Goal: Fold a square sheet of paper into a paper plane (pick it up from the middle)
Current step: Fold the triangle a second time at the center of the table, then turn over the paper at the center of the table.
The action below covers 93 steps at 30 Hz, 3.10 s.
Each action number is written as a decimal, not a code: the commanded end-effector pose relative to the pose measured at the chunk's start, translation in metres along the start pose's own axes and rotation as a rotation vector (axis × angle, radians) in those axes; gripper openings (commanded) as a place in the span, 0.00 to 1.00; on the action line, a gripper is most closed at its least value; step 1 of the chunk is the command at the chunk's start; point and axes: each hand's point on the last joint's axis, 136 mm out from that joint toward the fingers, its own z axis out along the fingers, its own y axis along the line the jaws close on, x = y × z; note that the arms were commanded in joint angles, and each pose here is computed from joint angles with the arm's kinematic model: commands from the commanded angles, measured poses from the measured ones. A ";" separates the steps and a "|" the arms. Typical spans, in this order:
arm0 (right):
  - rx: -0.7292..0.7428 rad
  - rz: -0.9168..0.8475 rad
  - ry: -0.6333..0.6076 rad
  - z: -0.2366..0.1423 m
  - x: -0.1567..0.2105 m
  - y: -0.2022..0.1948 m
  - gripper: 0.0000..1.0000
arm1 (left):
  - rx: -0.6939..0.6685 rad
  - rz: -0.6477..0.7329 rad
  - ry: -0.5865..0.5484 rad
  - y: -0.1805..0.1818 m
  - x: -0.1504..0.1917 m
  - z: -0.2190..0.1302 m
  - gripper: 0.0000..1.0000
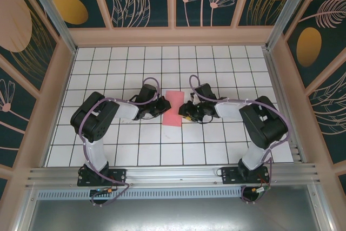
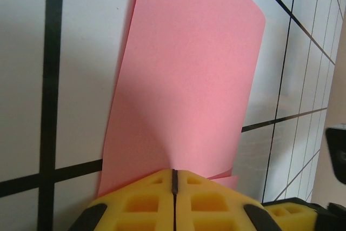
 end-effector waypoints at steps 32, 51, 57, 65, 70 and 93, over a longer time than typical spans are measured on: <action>-0.067 0.047 -0.018 0.013 -0.019 0.014 0.37 | -0.082 0.004 0.012 0.015 0.000 -0.001 0.20; -0.163 -0.005 -0.016 0.015 -0.018 0.026 0.19 | 0.006 0.028 -0.065 -0.023 -0.013 -0.028 0.25; -0.169 -0.067 -0.056 -0.004 -0.023 0.042 0.09 | -0.020 0.060 -0.251 -0.042 -0.034 -0.080 0.28; 0.024 -0.205 -0.183 -0.056 -0.037 0.049 0.06 | -0.073 0.087 -0.551 -0.048 -0.057 -0.162 0.31; 0.294 -0.264 -0.341 -0.109 -0.058 0.036 0.06 | -0.043 0.084 -0.727 -0.043 -0.061 -0.205 0.40; 1.056 -0.468 -0.256 -0.060 -0.028 -0.003 0.07 | -0.093 -0.016 -0.994 0.003 -0.050 -0.279 0.75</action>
